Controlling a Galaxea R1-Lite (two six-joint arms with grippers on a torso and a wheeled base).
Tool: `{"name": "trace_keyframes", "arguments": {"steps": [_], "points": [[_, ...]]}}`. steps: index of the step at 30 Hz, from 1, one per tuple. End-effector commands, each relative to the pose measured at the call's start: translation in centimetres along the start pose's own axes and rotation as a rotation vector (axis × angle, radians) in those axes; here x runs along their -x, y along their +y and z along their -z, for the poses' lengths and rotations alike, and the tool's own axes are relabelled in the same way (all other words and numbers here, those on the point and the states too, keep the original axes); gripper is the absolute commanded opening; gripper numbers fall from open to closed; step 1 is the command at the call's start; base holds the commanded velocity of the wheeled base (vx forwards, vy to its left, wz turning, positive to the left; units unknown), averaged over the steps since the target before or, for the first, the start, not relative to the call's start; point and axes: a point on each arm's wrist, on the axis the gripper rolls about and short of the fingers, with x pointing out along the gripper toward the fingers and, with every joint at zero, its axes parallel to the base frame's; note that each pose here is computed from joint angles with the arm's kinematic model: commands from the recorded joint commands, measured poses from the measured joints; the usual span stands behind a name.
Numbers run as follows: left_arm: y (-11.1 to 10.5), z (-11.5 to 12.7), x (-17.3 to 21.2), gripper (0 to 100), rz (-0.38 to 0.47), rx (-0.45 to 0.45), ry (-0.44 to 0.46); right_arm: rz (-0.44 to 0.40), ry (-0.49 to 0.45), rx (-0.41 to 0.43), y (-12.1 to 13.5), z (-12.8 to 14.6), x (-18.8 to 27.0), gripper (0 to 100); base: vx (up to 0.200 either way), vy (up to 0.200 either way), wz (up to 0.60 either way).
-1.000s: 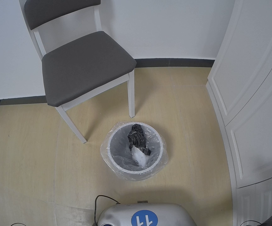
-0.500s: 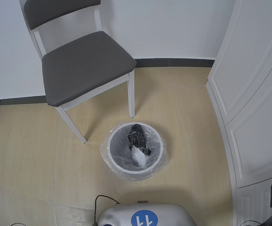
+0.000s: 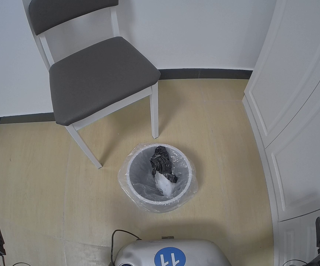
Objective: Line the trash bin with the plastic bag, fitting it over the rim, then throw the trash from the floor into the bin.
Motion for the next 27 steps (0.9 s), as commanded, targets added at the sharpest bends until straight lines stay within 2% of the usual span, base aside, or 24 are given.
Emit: {"name": "trace_keyframes", "arguments": {"steps": [1,8,13,15,17,18,19,21,25,27], "points": [[-0.1,0.74,-0.11,100,-0.016,-0.003,0.046,-0.019,0.009,-0.044,0.06,0.57,0.01,100,0.0,0.0,0.0],[-0.1,0.74,-0.11,100,-0.018,0.012,0.045,-0.088,0.01,-0.173,0.21,0.53,0.02,100,0.0,0.0,0.0],[-0.15,0.74,-0.11,100,0.006,0.02,0.044,-0.146,0.009,-0.229,0.35,0.45,0.03,100,0.0,0.0,0.0],[-0.3,0.74,-0.09,100,0.078,0.021,0.04,-0.145,0.009,-0.23,0.34,0.45,0.03,100,0.0,0.0,0.0],[-0.56,0.72,-0.06,100,0.193,0.028,0.036,-0.148,0.009,-0.226,0.34,0.45,0.03,100,0.0,0.0,0.0],[-0.58,0.72,-0.05,100,0.202,0.028,0.035,-0.148,0.009,-0.226,0.34,0.45,0.03,100,0.0,0.0,0.0],[-0.82,0.7,-0.01,100,0.313,0.033,0.033,-0.148,0.011,-0.224,0.34,0.46,0.03,100,0.0,0.0,0.0],[-0.98,0.72,0.05,100,0.388,0.038,0.033,-0.148,0.012,-0.221,0.35,0.48,0.03,100,0.0,0.0,0.0],[-1.06,1.04,0.14,100,0.434,0.051,0.061,-0.14,0.011,-0.235,0.33,0.46,0.03,100,0.0,0.0,0.0],[-1.02,1.06,0.22,100,0.439,0.098,0.06,-0.126,0.011,-0.232,0.3,0.48,0.03,100,0.0,0.0,0.0]]}}
